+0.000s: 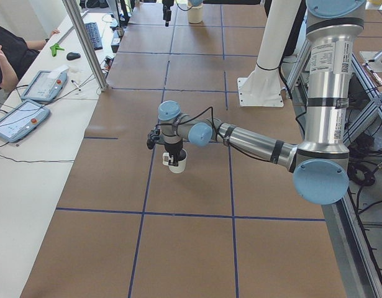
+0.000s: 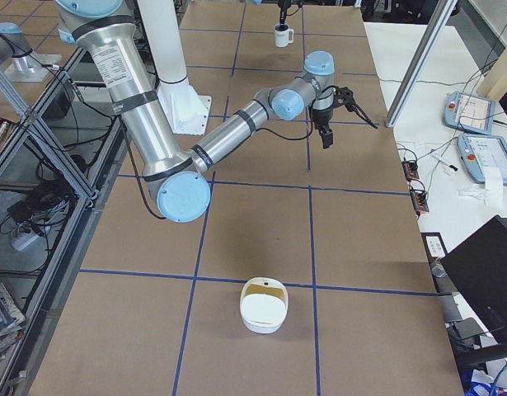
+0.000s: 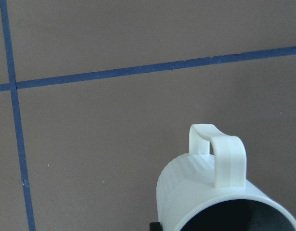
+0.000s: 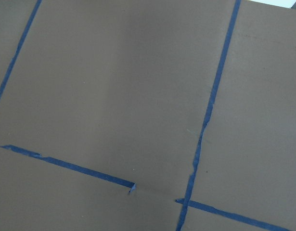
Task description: Left arm hands cup to right arm to dump lemon
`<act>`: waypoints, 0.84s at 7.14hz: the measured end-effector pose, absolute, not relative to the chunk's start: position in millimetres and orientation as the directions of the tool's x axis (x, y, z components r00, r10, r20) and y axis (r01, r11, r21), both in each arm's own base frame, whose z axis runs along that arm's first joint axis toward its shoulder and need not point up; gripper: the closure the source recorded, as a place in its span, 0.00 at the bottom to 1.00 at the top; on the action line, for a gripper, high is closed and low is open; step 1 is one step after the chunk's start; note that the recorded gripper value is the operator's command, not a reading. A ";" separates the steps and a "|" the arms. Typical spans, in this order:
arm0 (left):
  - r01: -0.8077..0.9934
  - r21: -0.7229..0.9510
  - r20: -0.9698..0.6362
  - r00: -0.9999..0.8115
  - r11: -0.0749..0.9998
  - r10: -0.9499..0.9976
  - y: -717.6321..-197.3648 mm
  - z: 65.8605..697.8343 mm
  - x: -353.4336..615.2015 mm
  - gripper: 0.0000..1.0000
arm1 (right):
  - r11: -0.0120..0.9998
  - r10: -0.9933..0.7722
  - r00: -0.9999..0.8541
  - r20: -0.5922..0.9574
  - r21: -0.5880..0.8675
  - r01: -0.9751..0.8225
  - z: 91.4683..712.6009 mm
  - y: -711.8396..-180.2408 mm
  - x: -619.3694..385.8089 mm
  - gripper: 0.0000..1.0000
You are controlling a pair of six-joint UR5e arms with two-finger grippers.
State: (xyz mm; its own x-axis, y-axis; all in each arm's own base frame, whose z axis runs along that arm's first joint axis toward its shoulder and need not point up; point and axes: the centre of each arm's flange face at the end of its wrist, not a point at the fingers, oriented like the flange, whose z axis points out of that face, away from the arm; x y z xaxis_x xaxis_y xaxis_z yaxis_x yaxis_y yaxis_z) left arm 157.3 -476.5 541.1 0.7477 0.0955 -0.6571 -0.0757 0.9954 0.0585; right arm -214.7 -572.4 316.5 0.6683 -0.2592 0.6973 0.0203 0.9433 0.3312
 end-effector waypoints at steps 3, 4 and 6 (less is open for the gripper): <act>-0.010 0.022 -0.685 0.728 1.000 0.022 -483.2 576.7 165.0 0.99 | 0.948 -0.244 0.672 0.699 0.317 0.015 328.8 -572.7 -197.9 0.00; -0.016 0.001 -0.706 0.708 1.000 0.012 -482.1 580.1 168.1 0.98 | 0.948 -0.244 0.672 0.699 0.318 0.013 328.7 -572.6 -196.0 0.00; -0.054 -0.046 -0.760 0.650 0.997 0.001 -476.7 579.1 174.1 0.65 | 0.947 -0.244 0.672 0.699 0.320 0.012 328.6 -572.1 -195.2 0.00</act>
State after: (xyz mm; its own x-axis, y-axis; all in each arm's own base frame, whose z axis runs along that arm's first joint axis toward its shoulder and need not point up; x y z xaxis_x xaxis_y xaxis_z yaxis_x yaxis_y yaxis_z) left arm 174.1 -476.7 579.1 0.6497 0.0007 -0.7602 -0.0543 0.9975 -0.0455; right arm -195.2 -572.1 328.6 0.6721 -0.2442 0.6991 0.0119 0.9475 0.3195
